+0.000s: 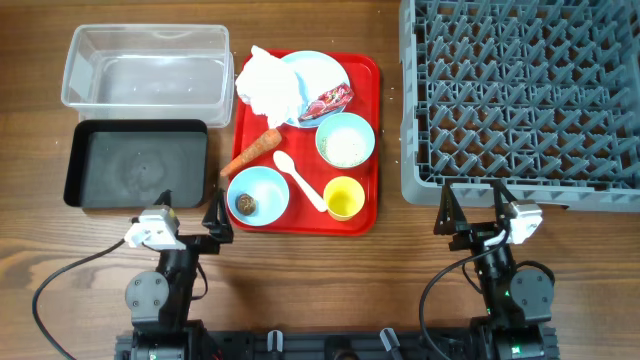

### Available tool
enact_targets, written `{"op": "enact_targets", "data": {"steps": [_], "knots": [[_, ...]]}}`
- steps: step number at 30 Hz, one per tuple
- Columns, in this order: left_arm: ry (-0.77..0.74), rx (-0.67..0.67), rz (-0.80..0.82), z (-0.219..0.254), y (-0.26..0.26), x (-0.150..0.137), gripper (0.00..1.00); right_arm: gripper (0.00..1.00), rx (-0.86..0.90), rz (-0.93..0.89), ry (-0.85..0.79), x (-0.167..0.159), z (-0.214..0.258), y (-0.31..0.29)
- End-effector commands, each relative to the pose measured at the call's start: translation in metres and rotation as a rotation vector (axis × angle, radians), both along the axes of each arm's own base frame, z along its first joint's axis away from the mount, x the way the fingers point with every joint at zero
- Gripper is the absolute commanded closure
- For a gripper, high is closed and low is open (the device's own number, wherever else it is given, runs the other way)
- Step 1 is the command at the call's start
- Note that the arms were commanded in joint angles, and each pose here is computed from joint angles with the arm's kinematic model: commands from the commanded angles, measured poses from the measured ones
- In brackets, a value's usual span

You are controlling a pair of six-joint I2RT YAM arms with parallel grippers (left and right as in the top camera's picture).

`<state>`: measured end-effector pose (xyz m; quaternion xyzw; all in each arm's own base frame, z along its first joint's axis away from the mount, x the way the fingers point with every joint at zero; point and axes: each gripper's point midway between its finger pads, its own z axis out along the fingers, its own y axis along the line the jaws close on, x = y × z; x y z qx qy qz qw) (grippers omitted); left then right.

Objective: Sort waste into correct bins and load items into the dishwasher rack
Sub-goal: 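Raise both arms from rest toward the red tray and rack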

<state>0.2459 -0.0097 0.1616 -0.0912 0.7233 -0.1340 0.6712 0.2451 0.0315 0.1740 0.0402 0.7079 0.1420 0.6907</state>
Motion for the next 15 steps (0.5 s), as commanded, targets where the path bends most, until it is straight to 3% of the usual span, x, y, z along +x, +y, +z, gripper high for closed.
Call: {"op": "enact_targets", "data": {"steps": [1,8,11,15], "knots": [[0.017,0.013,0.071,-0.006,0.013,0.001,0.00,0.00,-0.014,0.011,-0.002,0.000,0.000,0.002],[-0.045,0.015,0.108,0.009,0.019,0.001,0.00,0.00,0.094,-0.052,-0.037,0.001,0.011,-0.010],[-0.146,0.006,0.065,0.034,0.012,0.001,0.00,0.00,0.126,-0.067,-0.159,-0.002,0.042,-0.014],[-0.391,0.010,0.053,0.094,0.009,-0.012,0.00,0.00,0.156,-0.071,-0.395,-0.018,0.098,-0.018]]}}
